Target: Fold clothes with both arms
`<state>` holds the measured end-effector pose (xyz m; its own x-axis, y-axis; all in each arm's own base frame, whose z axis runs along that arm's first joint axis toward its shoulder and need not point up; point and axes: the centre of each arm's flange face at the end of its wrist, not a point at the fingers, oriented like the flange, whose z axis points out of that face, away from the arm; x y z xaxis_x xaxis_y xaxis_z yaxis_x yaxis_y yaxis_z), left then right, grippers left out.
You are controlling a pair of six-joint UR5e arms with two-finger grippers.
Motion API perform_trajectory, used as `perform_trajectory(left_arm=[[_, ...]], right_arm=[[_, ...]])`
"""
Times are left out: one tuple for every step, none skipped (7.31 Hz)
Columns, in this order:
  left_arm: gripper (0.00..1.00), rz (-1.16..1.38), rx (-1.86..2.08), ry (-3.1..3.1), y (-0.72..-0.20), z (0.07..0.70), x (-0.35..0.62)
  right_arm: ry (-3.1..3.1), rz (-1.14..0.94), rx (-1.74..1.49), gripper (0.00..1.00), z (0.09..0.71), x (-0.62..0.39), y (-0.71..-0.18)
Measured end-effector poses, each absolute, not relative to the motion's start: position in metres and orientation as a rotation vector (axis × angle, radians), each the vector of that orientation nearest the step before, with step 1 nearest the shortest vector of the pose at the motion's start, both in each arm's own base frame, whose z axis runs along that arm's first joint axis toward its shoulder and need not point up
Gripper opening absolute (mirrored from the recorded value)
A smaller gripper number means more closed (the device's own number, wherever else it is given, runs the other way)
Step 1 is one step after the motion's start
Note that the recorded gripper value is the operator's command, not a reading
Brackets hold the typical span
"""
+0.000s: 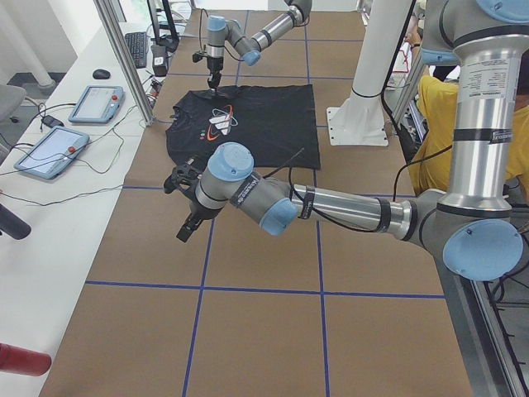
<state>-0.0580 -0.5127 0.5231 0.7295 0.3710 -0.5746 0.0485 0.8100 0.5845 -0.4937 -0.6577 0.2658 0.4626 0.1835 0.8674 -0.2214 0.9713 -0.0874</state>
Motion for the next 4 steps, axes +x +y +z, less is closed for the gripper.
perform_trajectory(left_arm=[[1.0,0.191,0.614,0.742,-0.5132,0.5224,-0.058],[1.0,0.191,0.616,0.742,-0.5138,0.5216,-0.0579],[1.0,0.192,0.617,0.742,-0.5153,0.521,-0.0577],[1.0,0.195,0.619,0.743,-0.5201,0.5198,-0.0567]], right_arm=[[-1.046,0.253,0.043,0.98,0.2677,-0.5017,-0.6561],[-1.035,0.26,0.05,1.0,0.2706,-0.5051,-0.6565],[-1.029,0.266,0.056,1.0,0.2721,-0.5058,-0.6574],[-1.035,0.268,0.065,1.0,0.269,-0.5026,-0.6586]])
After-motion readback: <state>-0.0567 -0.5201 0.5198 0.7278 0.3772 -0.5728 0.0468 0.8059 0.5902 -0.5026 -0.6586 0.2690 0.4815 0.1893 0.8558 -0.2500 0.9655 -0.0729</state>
